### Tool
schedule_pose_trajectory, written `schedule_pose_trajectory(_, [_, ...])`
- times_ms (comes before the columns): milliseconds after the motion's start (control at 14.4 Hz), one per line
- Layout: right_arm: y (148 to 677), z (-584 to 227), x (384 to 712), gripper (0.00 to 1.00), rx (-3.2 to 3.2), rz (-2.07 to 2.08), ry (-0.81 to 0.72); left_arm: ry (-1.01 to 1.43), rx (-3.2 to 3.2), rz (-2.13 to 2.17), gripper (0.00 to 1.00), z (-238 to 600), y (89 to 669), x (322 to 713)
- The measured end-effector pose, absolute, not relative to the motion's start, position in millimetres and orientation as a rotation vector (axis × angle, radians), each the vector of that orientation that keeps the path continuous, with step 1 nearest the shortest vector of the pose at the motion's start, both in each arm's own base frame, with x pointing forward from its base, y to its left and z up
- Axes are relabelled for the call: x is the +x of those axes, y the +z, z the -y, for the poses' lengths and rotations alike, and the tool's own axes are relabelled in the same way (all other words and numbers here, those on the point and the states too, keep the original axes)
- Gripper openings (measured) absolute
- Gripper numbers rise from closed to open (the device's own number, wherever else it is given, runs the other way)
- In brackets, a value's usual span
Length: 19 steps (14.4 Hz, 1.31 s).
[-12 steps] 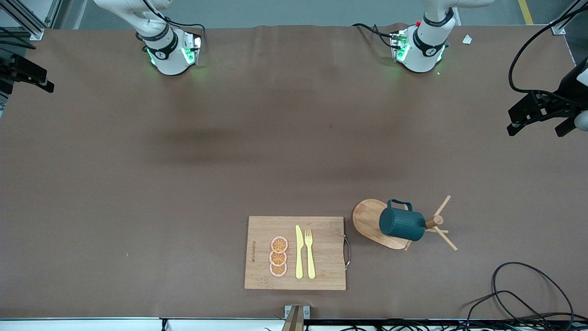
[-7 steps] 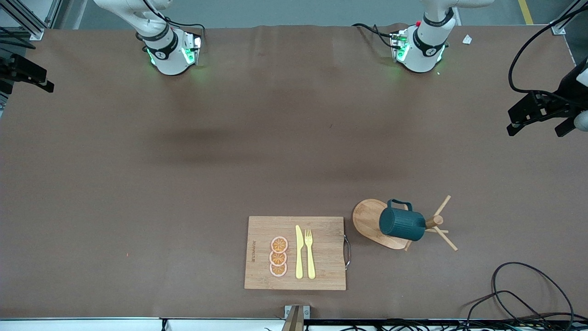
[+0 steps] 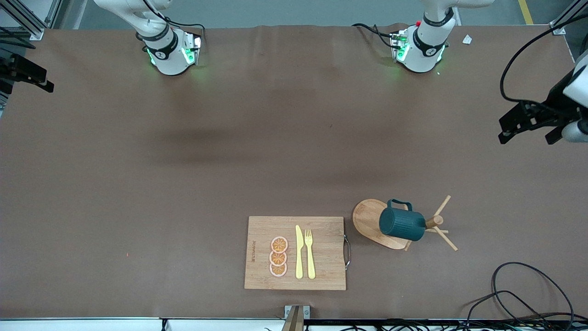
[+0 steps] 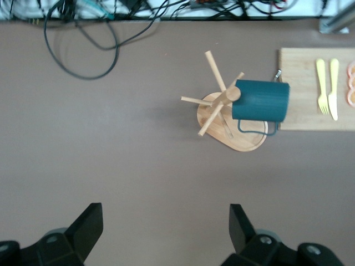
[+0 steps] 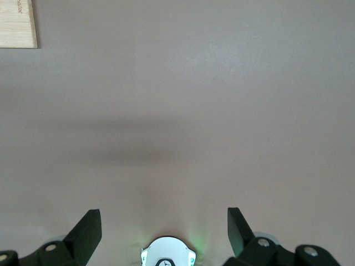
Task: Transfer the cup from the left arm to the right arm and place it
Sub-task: 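Move the left gripper toward the teal mug on the wooden stand, then close the left gripper on the teal mug's rim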
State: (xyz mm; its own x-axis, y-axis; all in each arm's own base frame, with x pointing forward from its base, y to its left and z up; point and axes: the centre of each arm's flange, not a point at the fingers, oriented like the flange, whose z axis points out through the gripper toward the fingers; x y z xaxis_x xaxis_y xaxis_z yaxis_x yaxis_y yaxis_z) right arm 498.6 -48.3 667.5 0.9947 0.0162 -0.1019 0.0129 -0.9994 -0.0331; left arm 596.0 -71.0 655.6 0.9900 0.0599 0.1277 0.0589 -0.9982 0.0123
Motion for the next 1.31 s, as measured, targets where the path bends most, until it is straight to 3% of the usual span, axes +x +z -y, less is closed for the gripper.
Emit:
schedule_pose_trajectory(692, [667.7,47.8,498.7,1.0,-3.105,0.025,0.158,0.098,2.602,-1.337,0.97,118.2,547.7,671.0])
schedule_pose_trajectory(1038, [667.9,47.7,498.7,1.0,-3.105,0.025,0.158,0.004,2.235,-1.641,0.98,130.3,488.6,707.6])
schedule_pose_trajectory(1315, [667.9,47.6,498.7,1.0,-3.105,0.025,0.158,-0.099,2.093,-1.794,1.0,144.1,458.6,714.4])
